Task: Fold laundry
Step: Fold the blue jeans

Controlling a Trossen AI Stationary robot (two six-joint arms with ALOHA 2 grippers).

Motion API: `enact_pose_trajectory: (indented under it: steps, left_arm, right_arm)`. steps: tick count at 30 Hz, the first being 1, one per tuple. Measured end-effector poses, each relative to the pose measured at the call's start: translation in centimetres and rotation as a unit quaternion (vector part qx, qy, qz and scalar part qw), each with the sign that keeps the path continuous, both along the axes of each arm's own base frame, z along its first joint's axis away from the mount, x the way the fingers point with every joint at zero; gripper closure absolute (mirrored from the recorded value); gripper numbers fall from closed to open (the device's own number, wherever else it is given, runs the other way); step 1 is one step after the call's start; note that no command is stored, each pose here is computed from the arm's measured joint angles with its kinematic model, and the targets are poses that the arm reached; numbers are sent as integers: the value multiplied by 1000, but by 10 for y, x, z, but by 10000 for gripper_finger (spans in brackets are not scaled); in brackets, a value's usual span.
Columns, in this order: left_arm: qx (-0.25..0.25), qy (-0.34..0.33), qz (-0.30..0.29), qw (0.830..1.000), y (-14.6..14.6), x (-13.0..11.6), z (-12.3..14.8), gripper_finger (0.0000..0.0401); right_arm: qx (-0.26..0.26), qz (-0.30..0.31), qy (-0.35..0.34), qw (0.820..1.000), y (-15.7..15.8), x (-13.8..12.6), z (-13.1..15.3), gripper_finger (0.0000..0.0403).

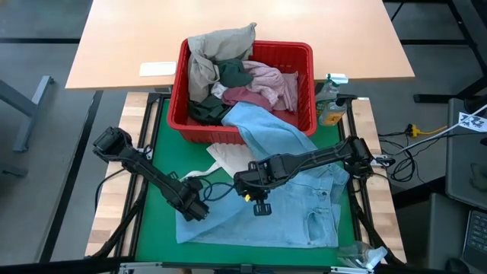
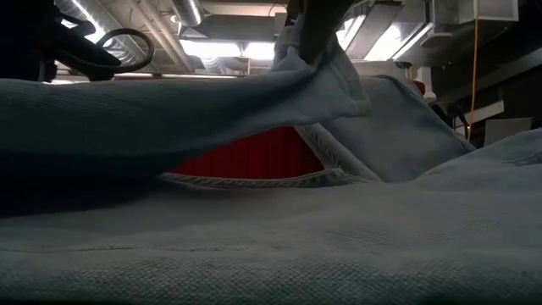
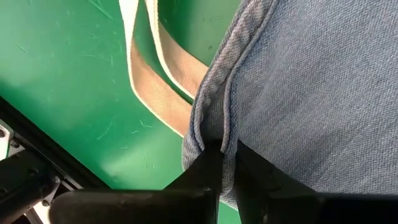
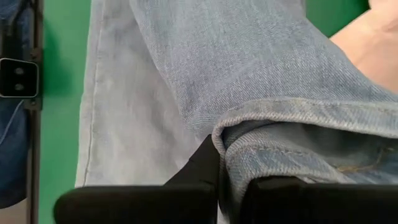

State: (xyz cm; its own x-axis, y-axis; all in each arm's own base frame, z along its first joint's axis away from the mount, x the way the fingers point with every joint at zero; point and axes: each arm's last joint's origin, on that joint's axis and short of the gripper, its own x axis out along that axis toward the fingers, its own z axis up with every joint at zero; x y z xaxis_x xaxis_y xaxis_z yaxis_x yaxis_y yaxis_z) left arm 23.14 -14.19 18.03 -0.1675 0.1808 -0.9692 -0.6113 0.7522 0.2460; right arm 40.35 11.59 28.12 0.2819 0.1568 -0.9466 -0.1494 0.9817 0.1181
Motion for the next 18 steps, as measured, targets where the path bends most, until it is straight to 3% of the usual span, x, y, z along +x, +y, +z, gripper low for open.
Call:
enact_pose_trajectory:
  steps: [9, 18]
  left_arm:
    - [0, 0, 0, 1000, 0, 0, 0, 382]
    - [5, -3, 1, 1000, 0, 0, 0, 374]
  right_arm:
    - [-7, -2, -2, 1000, 0, 0, 0, 375]
    - [-2, -17, 2, 1000, 0, 0, 0, 276]
